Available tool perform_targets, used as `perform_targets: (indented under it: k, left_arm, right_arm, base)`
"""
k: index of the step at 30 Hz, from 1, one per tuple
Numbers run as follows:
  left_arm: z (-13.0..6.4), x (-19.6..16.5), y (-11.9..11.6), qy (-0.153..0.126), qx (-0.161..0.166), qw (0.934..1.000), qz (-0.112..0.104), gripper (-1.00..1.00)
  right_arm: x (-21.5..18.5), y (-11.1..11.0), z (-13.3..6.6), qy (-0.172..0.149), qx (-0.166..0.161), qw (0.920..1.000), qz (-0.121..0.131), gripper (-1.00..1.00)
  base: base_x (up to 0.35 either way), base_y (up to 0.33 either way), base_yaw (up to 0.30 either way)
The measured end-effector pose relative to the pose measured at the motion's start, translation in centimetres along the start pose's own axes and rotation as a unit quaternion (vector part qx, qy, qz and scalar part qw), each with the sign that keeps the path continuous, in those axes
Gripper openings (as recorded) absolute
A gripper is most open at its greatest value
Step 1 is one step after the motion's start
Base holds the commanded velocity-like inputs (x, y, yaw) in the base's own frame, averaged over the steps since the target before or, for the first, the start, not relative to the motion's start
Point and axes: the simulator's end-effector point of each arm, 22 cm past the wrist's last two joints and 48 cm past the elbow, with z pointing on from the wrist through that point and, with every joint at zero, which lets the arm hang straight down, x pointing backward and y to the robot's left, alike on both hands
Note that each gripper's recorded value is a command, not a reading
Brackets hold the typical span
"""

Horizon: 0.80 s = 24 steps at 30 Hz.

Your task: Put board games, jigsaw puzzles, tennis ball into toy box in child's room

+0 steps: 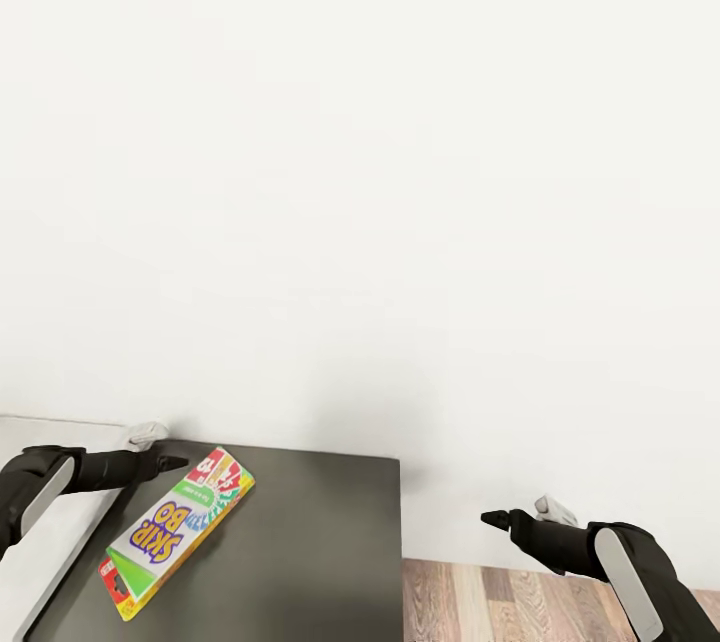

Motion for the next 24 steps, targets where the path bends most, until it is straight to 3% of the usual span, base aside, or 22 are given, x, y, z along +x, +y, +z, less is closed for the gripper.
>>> perform_targets:
  k: [24]
  left_arm:
    - [1.7, 1.5, 0.4, 0.019, 0.000, 0.9998, -0.006, 1.00]
  right_arm:
    - [1.0, -1.2, 1.1, 0.016, 0.009, 0.9998, 0.008, 1.00]
  base:
    - [0.000, 0.000, 0.000]
